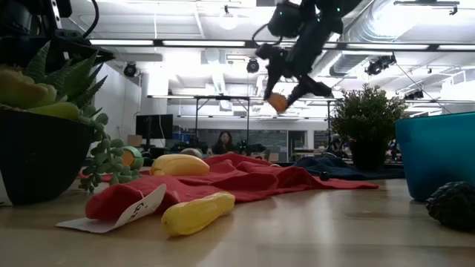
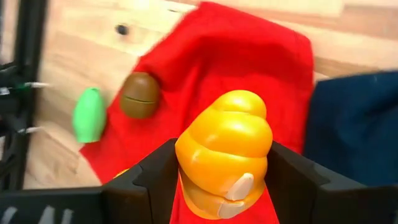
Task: Pick and placing Produce into tupperware
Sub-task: Put the croissant into the blue bin, then put the green corn into the blue bin
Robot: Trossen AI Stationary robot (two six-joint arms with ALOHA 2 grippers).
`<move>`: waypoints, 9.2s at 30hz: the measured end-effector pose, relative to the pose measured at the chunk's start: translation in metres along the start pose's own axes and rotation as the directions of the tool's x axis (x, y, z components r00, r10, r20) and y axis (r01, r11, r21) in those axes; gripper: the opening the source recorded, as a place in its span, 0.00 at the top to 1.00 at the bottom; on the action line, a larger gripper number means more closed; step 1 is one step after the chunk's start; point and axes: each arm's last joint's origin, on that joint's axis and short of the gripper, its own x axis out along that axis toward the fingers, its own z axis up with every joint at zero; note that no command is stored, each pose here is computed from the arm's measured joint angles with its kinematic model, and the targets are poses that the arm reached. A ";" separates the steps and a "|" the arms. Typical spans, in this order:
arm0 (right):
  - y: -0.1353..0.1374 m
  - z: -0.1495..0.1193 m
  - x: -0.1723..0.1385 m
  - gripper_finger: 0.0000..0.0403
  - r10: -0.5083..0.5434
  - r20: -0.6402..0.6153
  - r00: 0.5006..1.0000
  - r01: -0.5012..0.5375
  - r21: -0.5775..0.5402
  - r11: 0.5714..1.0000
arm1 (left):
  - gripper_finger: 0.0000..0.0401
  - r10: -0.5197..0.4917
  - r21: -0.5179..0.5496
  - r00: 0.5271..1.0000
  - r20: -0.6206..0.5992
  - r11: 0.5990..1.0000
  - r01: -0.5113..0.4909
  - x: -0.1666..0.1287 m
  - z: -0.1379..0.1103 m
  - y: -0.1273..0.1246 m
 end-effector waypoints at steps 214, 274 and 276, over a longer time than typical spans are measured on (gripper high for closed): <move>-0.021 -0.325 -0.003 0.53 -0.355 -0.324 0.877 -0.038 -0.783 0.620 | 1.00 0.001 -0.003 1.000 0.002 1.000 -0.001 0.000 0.000 0.000; -0.008 -0.172 -0.206 0.44 0.296 -0.063 0.953 -0.255 -0.694 0.674 | 1.00 0.013 -0.003 1.000 0.024 1.000 -0.013 0.000 0.001 0.000; -0.014 -0.168 -0.216 0.44 0.345 -0.050 0.937 -0.286 -0.677 0.678 | 1.00 0.013 -0.004 1.000 0.024 1.000 -0.013 0.000 0.001 0.000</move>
